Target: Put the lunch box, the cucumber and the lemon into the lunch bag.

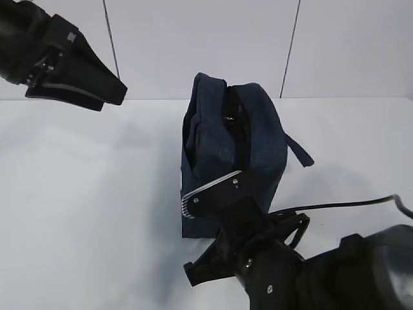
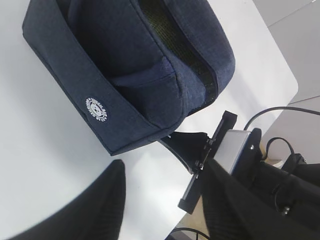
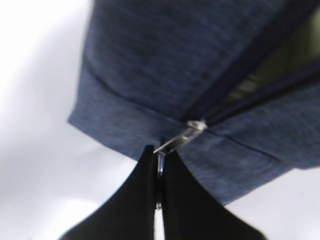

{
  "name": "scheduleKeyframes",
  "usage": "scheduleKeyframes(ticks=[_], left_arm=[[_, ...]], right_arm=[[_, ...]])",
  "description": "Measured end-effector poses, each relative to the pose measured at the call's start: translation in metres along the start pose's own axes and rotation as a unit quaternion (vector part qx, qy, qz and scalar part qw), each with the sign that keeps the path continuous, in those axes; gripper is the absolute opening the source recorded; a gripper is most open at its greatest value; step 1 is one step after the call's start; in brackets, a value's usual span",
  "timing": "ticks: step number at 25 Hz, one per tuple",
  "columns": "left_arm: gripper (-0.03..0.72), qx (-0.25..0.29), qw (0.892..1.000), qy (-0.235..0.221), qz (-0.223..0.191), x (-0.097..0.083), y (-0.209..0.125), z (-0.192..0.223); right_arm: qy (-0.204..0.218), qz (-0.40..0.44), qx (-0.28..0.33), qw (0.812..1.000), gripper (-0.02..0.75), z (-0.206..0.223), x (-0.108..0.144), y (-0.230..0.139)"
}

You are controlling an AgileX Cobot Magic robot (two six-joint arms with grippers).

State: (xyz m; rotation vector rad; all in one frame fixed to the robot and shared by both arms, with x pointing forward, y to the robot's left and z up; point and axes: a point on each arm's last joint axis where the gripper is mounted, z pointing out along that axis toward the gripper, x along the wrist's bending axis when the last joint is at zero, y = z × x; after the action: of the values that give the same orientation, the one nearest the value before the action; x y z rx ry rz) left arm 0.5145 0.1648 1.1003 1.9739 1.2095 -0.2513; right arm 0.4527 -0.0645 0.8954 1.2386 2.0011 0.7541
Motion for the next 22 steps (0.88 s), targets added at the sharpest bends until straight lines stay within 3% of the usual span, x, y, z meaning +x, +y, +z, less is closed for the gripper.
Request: scheduleKeyframes(ticks=[4, 15, 22], left_arm=[[0.362, 0.000, 1.000, 0.000, 0.000, 0.000, 0.000, 0.000], [0.362, 0.000, 1.000, 0.000, 0.000, 0.000, 0.000, 0.000], [0.362, 0.000, 1.000, 0.000, 0.000, 0.000, 0.000, 0.000]], right_arm=[[0.015, -0.032, -0.002, 0.999, 0.008, -0.006, 0.000, 0.006], [0.001, -0.085, 0.036, 0.996, 0.008, -0.024, -0.012, 0.012], [0.027, -0.107, 0.055, 0.992, 0.008, -0.039, -0.016, 0.018]])
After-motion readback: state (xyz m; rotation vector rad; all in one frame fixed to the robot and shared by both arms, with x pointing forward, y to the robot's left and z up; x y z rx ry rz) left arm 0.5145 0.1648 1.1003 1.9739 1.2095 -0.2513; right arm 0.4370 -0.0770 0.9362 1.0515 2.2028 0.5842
